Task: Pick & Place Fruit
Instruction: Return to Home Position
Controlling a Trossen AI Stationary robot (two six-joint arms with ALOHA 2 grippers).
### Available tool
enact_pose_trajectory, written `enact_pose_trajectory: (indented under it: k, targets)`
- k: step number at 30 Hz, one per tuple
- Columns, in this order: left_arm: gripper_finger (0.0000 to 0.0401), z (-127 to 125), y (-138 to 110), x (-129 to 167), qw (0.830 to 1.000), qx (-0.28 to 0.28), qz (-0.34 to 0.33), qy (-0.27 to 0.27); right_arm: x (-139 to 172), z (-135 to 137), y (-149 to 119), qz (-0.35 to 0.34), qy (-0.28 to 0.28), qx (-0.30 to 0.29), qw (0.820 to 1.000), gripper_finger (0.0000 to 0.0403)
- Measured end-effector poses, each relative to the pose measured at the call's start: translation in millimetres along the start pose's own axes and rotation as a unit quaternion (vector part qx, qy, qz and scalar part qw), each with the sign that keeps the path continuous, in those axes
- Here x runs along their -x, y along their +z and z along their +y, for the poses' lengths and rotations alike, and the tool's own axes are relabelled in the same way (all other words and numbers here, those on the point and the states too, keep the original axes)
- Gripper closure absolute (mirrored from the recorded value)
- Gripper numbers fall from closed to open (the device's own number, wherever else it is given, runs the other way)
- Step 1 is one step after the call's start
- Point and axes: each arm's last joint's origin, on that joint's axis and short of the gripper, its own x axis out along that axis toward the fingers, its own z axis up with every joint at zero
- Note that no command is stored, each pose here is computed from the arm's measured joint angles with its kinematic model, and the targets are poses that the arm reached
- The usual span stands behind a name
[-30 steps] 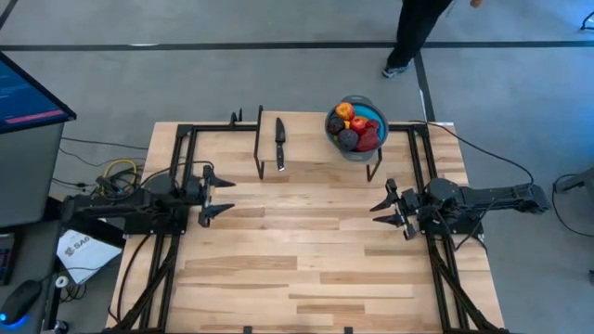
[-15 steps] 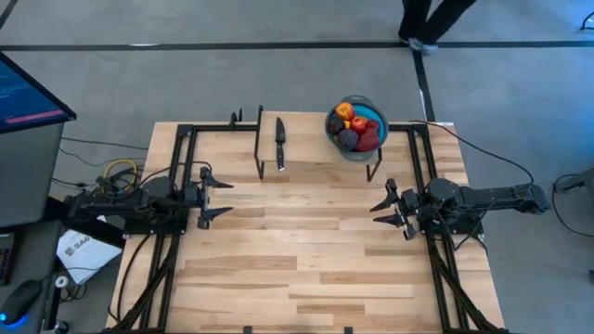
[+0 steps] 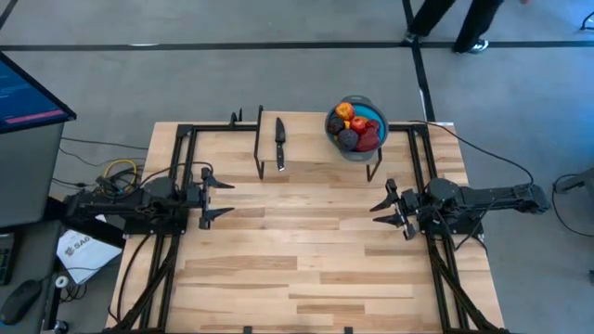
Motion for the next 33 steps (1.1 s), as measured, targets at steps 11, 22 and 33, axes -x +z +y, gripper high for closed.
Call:
enact_pose_trajectory:
  k: [11, 22, 33]
  targets:
    - [0.0105, -1.0, -4.3, -3.8, 1.000, -0.001, 0.027, -0.005, 0.0, 0.0, 0.0, 0.000, 0.000, 0.000, 1.000, 0.0273]
    - [0.0105, -1.7, -7.6, -6.3, 0.999, -0.002, 0.046, -0.009, 2.9, -5.2, -2.8, 0.014, -0.073, 0.073, 0.995, 0.0300]
    - [0.0105, -1.5, -6.5, -6.5, 0.999, -0.001, 0.041, -0.008, 10.5, -4.8, 5.2, -0.034, -0.109, 0.135, 0.984, 0.0400]
